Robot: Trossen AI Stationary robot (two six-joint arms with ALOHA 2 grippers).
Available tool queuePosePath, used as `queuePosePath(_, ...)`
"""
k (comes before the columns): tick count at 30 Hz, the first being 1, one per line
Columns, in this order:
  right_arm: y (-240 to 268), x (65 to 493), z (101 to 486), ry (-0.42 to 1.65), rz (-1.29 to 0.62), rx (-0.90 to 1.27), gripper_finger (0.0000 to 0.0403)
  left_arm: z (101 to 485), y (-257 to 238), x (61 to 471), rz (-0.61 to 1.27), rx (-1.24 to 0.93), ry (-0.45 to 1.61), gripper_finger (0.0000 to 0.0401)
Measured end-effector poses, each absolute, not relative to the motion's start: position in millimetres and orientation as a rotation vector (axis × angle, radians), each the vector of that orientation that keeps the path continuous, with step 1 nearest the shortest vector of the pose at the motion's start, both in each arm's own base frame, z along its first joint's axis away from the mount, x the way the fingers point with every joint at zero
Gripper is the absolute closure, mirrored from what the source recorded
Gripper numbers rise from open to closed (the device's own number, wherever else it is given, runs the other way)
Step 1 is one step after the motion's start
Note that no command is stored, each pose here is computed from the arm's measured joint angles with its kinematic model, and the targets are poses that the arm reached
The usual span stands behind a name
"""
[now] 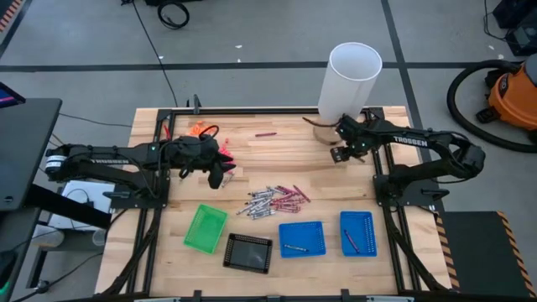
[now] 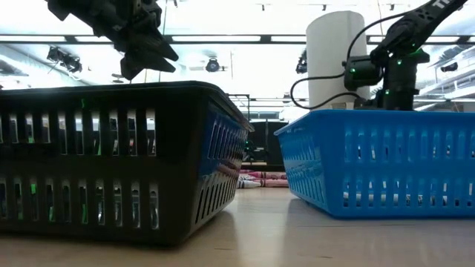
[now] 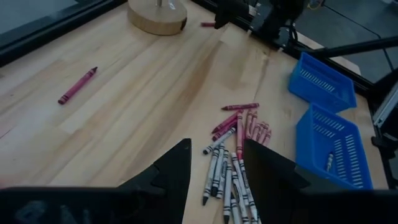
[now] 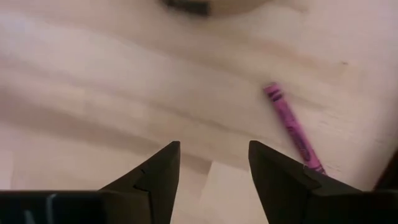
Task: Sort crayons
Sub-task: Put the red crayon into the right blue basket
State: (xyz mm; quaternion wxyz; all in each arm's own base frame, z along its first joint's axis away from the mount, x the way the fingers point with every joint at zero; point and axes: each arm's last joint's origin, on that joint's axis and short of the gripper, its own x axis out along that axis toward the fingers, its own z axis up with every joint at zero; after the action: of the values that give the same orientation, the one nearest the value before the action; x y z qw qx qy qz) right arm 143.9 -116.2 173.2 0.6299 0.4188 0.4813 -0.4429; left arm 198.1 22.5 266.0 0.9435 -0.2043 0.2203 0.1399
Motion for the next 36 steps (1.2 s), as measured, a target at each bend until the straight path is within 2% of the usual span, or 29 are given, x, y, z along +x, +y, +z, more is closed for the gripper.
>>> queuePosePath(4,-117,143,173,1.101,-1.072,0.902,0.021,266,23,198,0.283,-0.403,0.451,0.0246)
queuePosePath(12,-118,140,163,1.121,-1.063,0.761,0.0212,266,23,198,0.273,-0.362,0.456,0.0246)
queuePosePath(21,-114,131,142,1.056,-1.206,0.819,0.0212,266,23,198,0.268,-0.34,0.461,0.0246)
queuePosePath(27,-119,133,144,1.014,-1.205,0.783,0.0212,266,23,198,0.268,-0.34,0.462,0.0246)
queuePosePath(36,-117,125,134,1.007,-1.177,0.935,0.0235,266,23,198,0.268,-0.341,0.462,0.0246)
